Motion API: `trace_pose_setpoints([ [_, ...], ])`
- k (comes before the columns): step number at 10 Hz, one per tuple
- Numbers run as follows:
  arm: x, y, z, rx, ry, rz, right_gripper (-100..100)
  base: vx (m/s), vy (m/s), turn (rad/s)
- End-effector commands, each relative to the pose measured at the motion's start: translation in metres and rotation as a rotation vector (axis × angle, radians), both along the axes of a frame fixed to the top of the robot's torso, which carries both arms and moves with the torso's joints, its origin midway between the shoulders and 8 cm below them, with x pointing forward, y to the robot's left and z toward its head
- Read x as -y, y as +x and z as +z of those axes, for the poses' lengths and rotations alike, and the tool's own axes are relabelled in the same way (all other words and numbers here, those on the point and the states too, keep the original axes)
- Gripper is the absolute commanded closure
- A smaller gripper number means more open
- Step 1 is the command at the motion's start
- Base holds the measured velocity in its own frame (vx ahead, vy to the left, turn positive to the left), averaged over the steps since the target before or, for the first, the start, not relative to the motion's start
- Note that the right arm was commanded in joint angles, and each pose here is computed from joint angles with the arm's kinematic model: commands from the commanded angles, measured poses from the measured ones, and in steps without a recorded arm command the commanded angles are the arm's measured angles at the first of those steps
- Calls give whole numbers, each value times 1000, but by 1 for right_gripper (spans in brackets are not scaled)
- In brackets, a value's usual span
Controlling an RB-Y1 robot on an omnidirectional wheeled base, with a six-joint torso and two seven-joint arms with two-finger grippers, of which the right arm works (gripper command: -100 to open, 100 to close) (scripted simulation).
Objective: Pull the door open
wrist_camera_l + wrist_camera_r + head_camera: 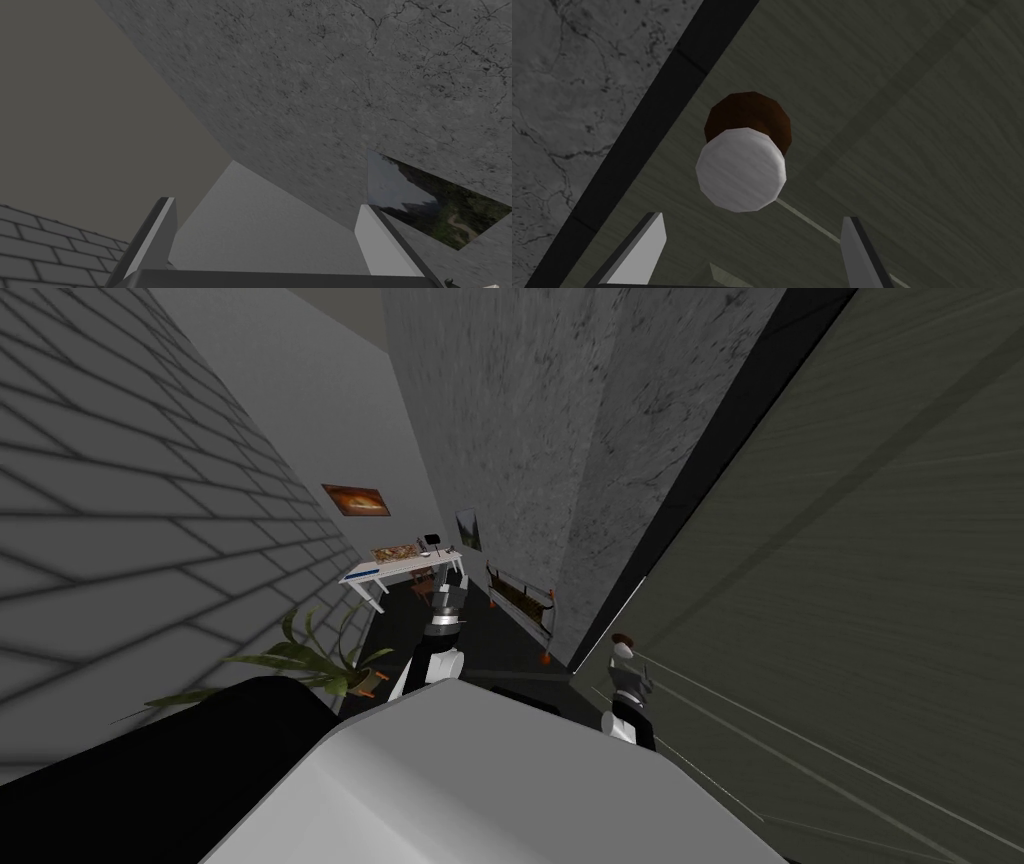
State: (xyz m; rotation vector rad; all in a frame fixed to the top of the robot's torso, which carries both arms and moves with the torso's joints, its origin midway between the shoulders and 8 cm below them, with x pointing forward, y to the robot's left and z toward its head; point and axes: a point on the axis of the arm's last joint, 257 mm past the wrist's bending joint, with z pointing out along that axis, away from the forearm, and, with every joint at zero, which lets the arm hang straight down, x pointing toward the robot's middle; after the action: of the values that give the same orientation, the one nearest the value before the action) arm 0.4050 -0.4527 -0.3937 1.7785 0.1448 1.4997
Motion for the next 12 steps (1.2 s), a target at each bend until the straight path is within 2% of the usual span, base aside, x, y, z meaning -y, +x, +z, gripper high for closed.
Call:
trace_pose_setpoints([
  [1,-4,3,0,36,64,-5,-100,-54,-3,45],
  [2,-4,3,0,39,69,-5,-100,-45,1,23],
  [4,-10,7,1,92,163,-14,-100,-66,-10,57],
  [5,-10,7,1,99,175,-14,-100,-62,-14,24],
  [7,-16,11,1,150,265,-23,-100,-81,-11,53],
  [8,-16,11,1,158,278,-22,-100,-62,-8,26],
  [10,-22,15,2,206,362,-30,-100,-69,0,48],
  [11,-22,15,2,213,374,-30,-100,-56,-6,18],
  [12,-25,16,2,237,418,-33,-100,-55,-7,33],
])
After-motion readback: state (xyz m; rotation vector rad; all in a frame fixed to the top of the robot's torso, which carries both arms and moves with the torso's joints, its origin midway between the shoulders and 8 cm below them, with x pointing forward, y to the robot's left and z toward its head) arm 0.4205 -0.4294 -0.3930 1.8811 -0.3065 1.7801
